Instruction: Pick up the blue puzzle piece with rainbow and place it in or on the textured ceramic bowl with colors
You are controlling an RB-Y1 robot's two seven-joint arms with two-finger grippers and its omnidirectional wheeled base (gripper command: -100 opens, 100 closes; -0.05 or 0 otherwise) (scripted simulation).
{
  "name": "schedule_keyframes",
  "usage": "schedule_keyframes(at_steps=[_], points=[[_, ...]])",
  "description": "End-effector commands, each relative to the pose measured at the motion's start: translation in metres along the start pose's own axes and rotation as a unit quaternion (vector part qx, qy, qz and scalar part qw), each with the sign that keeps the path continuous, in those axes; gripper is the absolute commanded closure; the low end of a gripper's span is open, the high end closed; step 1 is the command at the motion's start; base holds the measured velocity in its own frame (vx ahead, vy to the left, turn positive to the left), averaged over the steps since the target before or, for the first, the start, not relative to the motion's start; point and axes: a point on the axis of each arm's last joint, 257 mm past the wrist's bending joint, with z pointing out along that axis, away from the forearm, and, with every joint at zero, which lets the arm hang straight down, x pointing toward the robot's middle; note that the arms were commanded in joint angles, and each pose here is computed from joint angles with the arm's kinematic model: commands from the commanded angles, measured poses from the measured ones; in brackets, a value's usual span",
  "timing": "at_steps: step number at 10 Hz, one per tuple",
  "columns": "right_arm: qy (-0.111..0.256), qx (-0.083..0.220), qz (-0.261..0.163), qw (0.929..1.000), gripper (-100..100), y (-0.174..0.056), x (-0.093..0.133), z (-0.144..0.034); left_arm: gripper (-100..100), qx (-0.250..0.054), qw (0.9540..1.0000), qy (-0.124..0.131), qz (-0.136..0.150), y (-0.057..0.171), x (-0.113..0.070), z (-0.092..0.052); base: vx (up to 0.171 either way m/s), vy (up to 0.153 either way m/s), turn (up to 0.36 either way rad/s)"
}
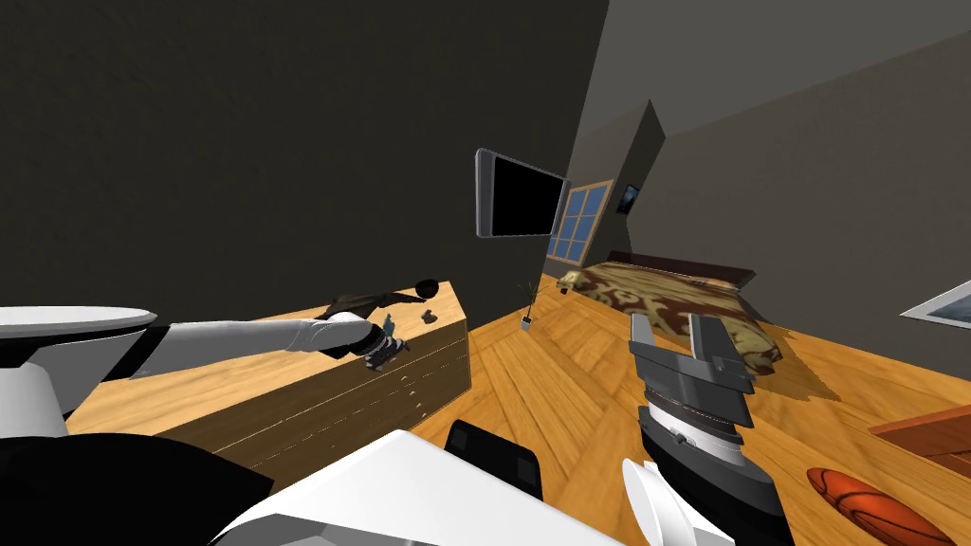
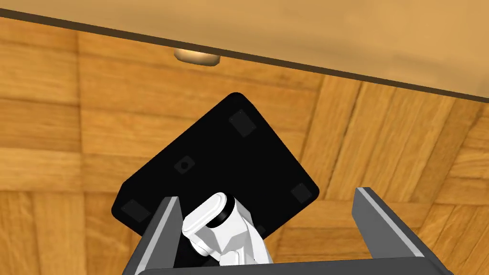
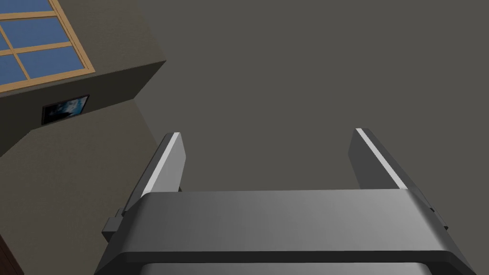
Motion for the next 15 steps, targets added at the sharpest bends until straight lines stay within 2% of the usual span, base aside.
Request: schedule_keyframes(at_steps=[1, 2, 3, 6, 7, 8, 9, 10, 11, 12, 13, 15], points=[[0.000, 0.000, 0.000, 1.0000, 0, 0.000, 0.000, 0.000, -100, 0.021, 0.9990, 0.035, 0.020, -0.014, 0.025, -0.015, 0.007, -0.005, -0.118], [0.000, 0.000, 0.000, 1.0000, 0, 0.000, 0.000, 0.000, -100, 0.022, 0.9989, 0.037, 0.020, -0.015, 0.027, -0.016, 0.006, -0.001, -0.053], [0.000, 0.000, 0.000, 1.0000, 0, 0.000, 0.000, 0.000, -100, 0.041, 0.9964, 0.065, 0.036, -0.026, 0.050, -0.030, 0.006, -0.003, -0.124], [0.000, 0.000, 0.000, 1.0000, 0, 0.000, 0.000, 0.000, -100, 0.085, 0.9858, 0.127, 0.069, -0.050, 0.101, -0.067, 0.010, -0.003, -0.127], [0.000, 0.000, 0.000, 1.0000, 0, 0.000, 0.000, 0.000, -100, 0.101, 0.9806, 0.148, 0.080, -0.058, 0.117, -0.081, 0.009, -0.003, -0.104], [0.000, 0.000, 0.000, 1.0000, 0, 0.000, 0.000, 0.000, -100, 0.089, 0.9840, 0.136, 0.073, -0.052, 0.106, -0.072, 0.004, 0.002, -0.021], [0.000, 0.000, 0.000, 1.0000, 0, 0.000, 0.000, 0.000, 0, 0.092, 0.9834, 0.138, 0.074, -0.053, 0.108, -0.074, 0.000, 0.000, 0.000], [0.000, 0.000, 0.000, 1.0000, 0, 0.000, 0.000, 0.000, -100, 0.092, 0.9835, 0.138, 0.072, -0.062, 0.109, -0.062, 0.024, 0.001, -0.038], [0.000, 0.000, 0.000, 1.0000, 0, 0.000, 0.000, 0.000, -100, 0.093, 0.9835, 0.138, 0.071, -0.067, 0.109, -0.056, 0.037, -0.003, -0.048], [0.000, 0.000, 0.000, 1.0000, 0, 0.000, 0.000, 0.000, -100, 0.092, 0.9835, 0.138, 0.071, -0.061, 0.110, -0.061, 0.015, -0.002, -0.008], [0.000, 0.000, 0.000, 1.0000, 0, 0.000, 0.000, 0.000, 100, 0.092, 0.9835, 0.138, 0.071, -0.061, 0.111, -0.060, 0.000, 0.000, 0.000], [0.000, 0.000, 0.000, 1.0000, 0, 0.000, 0.000, 0.000, 100, 0.093, 0.9834, 0.138, 0.071, -0.062, 0.111, -0.060, 0.000, 0.001, 0.000]])
